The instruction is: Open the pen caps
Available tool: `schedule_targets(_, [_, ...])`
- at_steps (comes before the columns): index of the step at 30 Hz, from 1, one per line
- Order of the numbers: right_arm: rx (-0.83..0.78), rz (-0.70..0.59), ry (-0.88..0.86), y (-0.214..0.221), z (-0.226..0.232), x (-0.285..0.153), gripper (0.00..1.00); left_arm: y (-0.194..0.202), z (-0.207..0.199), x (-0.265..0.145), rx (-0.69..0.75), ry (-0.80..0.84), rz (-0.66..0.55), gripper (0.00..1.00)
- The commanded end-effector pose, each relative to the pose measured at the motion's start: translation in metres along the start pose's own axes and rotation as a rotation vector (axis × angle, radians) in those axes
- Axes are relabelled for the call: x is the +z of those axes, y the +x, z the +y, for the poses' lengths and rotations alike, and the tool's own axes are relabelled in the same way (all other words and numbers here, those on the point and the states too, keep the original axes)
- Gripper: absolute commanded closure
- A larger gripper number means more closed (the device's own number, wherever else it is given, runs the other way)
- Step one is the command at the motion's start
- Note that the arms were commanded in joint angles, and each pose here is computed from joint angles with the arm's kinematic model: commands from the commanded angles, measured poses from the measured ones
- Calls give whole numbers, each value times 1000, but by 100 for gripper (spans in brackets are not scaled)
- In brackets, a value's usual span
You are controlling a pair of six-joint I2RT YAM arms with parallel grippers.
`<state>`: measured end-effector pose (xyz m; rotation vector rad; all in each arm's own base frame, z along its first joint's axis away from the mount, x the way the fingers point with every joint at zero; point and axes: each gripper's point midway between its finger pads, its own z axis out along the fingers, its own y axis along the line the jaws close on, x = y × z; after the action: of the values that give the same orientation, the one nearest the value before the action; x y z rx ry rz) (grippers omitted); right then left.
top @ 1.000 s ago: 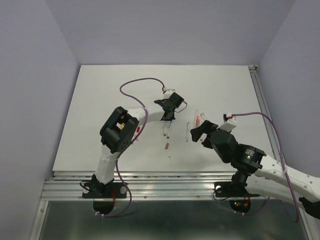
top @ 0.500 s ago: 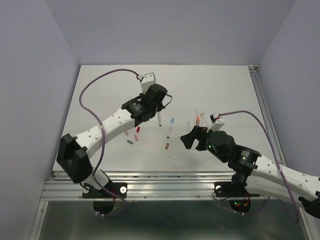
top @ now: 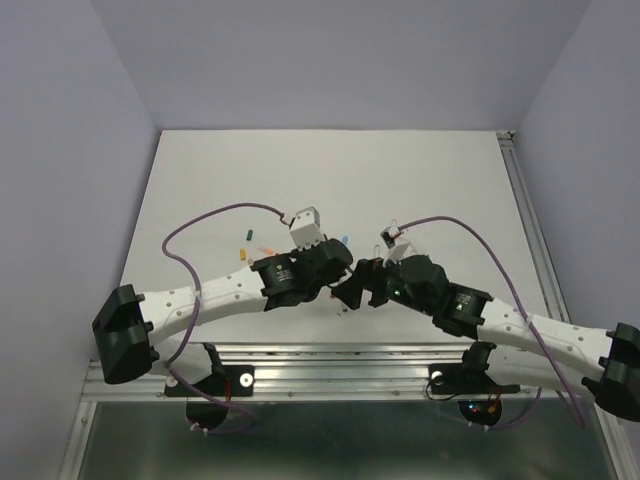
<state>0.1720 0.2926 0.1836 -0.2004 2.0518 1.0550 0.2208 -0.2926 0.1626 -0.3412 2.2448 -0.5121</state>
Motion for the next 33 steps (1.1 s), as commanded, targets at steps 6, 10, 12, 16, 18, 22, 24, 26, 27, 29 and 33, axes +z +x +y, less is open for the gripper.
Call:
schedule_targets(6, [39,41,-41,4,15,15,1,-22,-13,-19,-190,52,-92,100])
schedule_targets(10, [38,49,-8,4,11,15,2,-25,-11,-19,-201,33,-110,100])
schedule_targets(12, [43,41,46,3,0,12,2,-27,-7,-19,-194,19,-119,100])
schedule_targets(16, [71,-17,177,-7,-22,0,1,-29,-9,-20,-174,27,-124,100])
schedule_targets(18, [86,-59,239,-17,-31,-6,1,-30,-11,-21,-128,38,-123,100])
schedule_targets(22, [54,-74,380,-19,-57,-22,0,-29,-13,-23,-74,51,-104,86])
schedule_targets(24, [41,-72,490,-14,-79,-29,0,-24,-12,-21,-65,58,-82,70])
schedule_targets(26, [58,-45,584,-4,-96,-35,0,-19,-10,-19,-45,67,-59,47])
schedule_targets(27, [58,-51,616,-4,-101,-37,0,-18,-9,-19,-38,72,-53,40])
schedule_targets(29, [44,-34,672,0,-110,-37,0,-14,-10,-19,-12,83,-35,9])
schedule_targets(33, [30,-17,750,5,-128,-35,2,-17,-15,-23,25,117,-28,1])
